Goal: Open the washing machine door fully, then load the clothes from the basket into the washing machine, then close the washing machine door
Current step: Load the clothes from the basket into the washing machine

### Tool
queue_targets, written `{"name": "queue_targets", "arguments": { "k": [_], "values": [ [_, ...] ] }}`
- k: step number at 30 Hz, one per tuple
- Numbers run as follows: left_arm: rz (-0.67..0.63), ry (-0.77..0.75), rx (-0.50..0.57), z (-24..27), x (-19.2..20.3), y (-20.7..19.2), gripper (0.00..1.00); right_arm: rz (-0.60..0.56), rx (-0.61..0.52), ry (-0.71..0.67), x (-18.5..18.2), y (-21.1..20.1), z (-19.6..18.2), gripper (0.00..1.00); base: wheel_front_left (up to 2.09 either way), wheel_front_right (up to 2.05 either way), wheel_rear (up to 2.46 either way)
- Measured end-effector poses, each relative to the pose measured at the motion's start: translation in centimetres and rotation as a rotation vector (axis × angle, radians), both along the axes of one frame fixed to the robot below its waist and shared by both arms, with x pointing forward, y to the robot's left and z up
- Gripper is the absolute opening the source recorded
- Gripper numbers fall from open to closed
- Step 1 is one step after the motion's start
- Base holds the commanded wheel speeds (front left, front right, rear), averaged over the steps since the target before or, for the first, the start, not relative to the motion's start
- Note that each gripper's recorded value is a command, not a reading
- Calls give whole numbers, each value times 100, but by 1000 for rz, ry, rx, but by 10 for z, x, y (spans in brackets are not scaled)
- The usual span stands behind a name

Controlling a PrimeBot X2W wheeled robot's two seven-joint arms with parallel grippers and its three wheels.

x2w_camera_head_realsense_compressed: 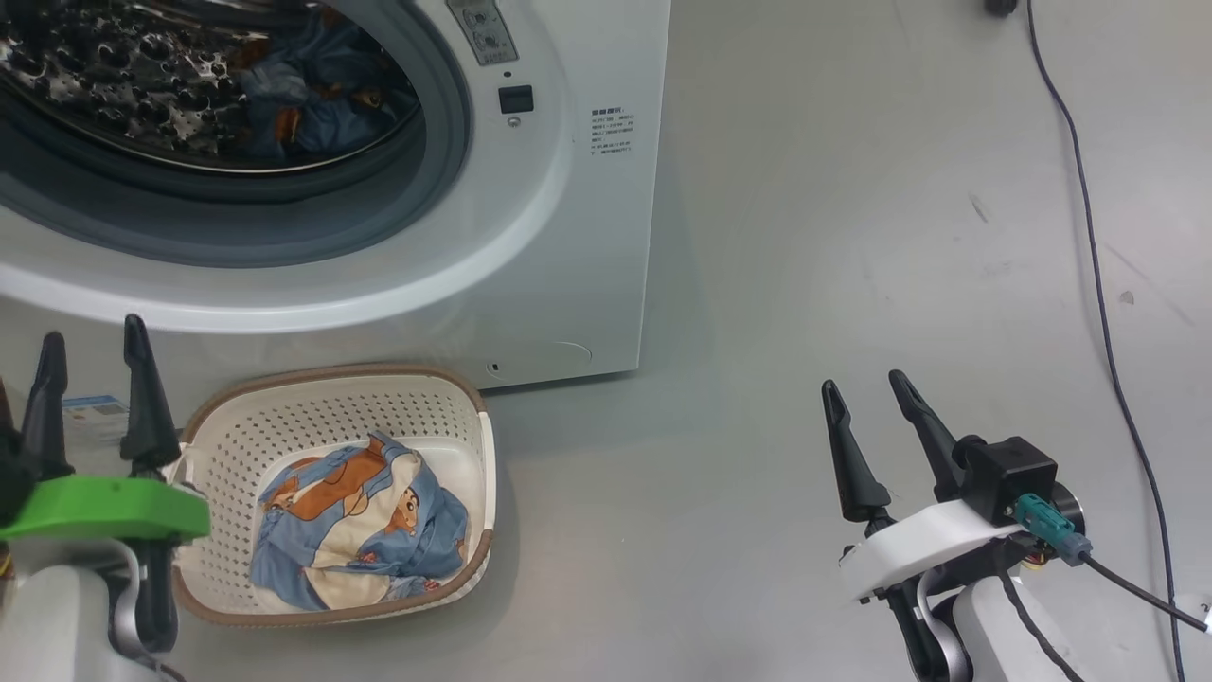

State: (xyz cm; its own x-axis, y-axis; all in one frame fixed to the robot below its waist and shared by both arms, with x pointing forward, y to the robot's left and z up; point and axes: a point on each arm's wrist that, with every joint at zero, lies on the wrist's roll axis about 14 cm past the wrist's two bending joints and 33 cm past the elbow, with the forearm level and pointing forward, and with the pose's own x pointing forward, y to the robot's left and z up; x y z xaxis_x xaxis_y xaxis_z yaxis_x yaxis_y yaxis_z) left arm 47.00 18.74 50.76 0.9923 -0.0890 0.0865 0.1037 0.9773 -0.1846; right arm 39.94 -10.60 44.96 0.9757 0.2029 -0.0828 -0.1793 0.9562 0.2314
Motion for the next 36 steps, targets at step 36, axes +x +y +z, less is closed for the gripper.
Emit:
{"name": "queue_targets", "arguments": {
  "k": [36],
  "values": [
    [69,72,55,-23,-118,1,100,-44,-12,-87,-46,-21,31,100,0,0,0]
  ]
}}
